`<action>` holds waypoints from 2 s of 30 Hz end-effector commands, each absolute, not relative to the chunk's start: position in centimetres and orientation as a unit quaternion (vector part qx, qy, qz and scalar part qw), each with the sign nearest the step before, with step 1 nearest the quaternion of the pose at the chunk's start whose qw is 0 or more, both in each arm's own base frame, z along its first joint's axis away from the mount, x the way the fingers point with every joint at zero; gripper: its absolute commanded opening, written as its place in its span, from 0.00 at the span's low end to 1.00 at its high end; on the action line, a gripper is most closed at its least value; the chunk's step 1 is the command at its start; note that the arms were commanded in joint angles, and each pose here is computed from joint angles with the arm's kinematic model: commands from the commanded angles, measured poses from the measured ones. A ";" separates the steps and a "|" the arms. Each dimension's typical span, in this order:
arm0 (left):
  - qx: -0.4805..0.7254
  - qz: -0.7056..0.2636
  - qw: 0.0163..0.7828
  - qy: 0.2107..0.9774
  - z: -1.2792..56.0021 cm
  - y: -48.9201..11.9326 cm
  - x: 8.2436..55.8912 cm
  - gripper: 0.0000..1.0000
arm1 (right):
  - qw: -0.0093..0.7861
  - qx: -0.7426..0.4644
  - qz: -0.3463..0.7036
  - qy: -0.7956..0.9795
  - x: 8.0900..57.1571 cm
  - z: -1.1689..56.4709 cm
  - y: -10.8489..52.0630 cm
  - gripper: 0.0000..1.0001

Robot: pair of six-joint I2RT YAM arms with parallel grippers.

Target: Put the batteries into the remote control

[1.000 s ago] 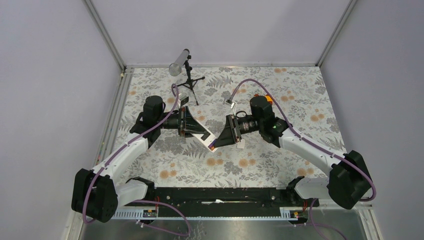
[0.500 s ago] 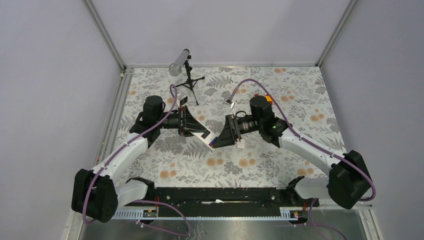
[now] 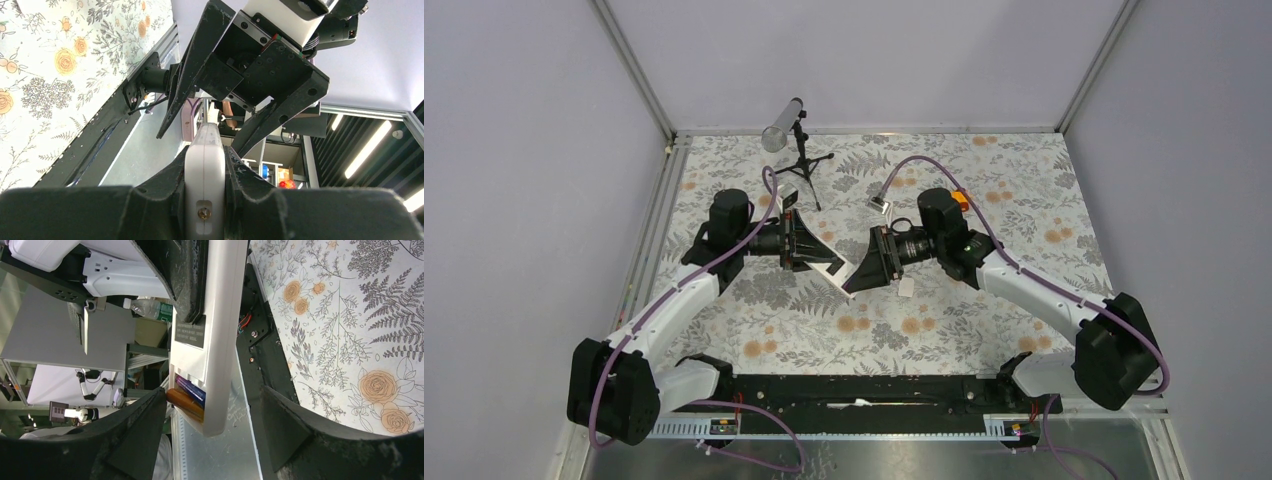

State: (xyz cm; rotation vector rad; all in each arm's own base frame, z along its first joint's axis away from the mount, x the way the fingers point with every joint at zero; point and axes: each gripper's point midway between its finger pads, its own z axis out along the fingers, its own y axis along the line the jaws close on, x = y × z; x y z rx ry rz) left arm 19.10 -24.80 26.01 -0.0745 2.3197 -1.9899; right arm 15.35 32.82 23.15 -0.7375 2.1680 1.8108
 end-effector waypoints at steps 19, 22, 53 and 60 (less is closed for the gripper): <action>-0.019 -0.643 0.062 0.763 27.7 -24.9 19.9 0.00 | 0.127 -0.286 0.591 0.743 15.8 22.8 33.8 0.74; -0.014 -0.644 0.064 0.762 27.8 -24.8 19.8 0.00 | 0.116 -0.280 0.595 0.745 15.6 22.6 33.8 0.56; 0.039 -0.667 0.089 0.739 29.5 -24.5 18.3 0.00 | 0.087 -0.230 0.664 0.706 15.7 25.1 33.9 0.77; 0.030 -0.662 0.086 0.744 28.9 -24.4 18.7 0.00 | 0.084 -0.226 0.675 0.697 15.6 25.5 33.5 0.76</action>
